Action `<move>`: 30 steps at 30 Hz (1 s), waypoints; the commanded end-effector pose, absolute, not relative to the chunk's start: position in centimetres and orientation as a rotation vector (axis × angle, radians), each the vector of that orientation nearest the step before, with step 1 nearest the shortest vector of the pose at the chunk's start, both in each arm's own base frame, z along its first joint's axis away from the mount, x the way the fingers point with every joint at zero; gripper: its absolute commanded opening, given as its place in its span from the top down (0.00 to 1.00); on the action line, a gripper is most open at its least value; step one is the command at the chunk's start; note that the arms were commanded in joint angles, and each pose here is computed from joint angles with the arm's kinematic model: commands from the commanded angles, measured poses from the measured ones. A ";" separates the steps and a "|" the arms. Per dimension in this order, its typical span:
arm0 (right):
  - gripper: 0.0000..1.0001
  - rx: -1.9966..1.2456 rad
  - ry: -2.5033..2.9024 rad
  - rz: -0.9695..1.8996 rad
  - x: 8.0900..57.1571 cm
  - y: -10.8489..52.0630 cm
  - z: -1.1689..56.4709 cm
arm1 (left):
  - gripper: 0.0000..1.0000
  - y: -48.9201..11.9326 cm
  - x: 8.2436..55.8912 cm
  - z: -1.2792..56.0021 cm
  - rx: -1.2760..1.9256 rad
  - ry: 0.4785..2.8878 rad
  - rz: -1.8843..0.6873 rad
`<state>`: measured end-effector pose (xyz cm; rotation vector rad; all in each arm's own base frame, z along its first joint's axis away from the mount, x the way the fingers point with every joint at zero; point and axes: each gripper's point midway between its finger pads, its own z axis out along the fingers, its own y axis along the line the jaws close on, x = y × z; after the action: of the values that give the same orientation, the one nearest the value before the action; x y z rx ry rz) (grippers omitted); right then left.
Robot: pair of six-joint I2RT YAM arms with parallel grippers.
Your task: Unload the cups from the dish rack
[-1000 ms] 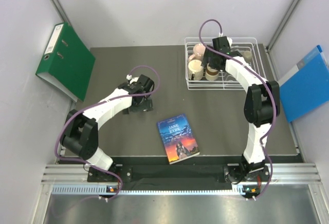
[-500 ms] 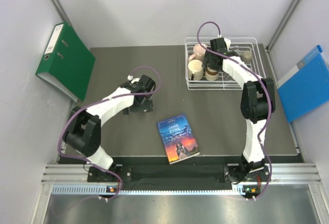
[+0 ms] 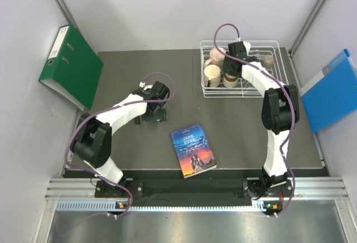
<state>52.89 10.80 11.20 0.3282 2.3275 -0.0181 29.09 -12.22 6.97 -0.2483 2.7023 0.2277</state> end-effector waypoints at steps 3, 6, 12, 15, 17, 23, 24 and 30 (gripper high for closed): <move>1.00 0.306 2.230 -0.037 51.9 10.9 16.3 | 0.01 -13.0 30.1 8.5 -0.272 2.654 0.168; 1.00 0.276 2.203 -0.038 51.1 11.6 18.3 | 0.01 -13.5 30.4 9.0 -0.280 2.627 0.117; 1.00 0.244 2.154 0.000 48.8 12.9 23.0 | 0.01 -13.9 31.0 9.8 -0.309 2.589 0.078; 1.00 0.251 2.124 0.107 47.6 13.8 25.9 | 0.01 -14.3 31.5 10.5 -0.339 2.562 0.048; 1.00 0.234 2.084 0.230 46.4 14.8 28.3 | 0.01 -14.7 31.8 11.3 -0.368 2.536 -0.008; 1.00 0.213 2.003 0.491 42.7 16.9 32.2 | 0.01 -16.8 33.0 14.2 -0.421 2.444 -0.233; 1.00 0.218 1.967 0.545 41.8 16.9 32.8 | 0.01 -17.2 33.5 14.9 -0.428 2.417 -0.278; 1.00 0.107 1.769 1.046 37.6 20.8 35.3 | 0.01 -20.3 34.7 20.4 -0.473 2.231 -0.820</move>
<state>39.63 17.14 30.67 0.2009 1.9786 0.6352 33.10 -16.94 14.47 -0.4446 2.4345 -0.3365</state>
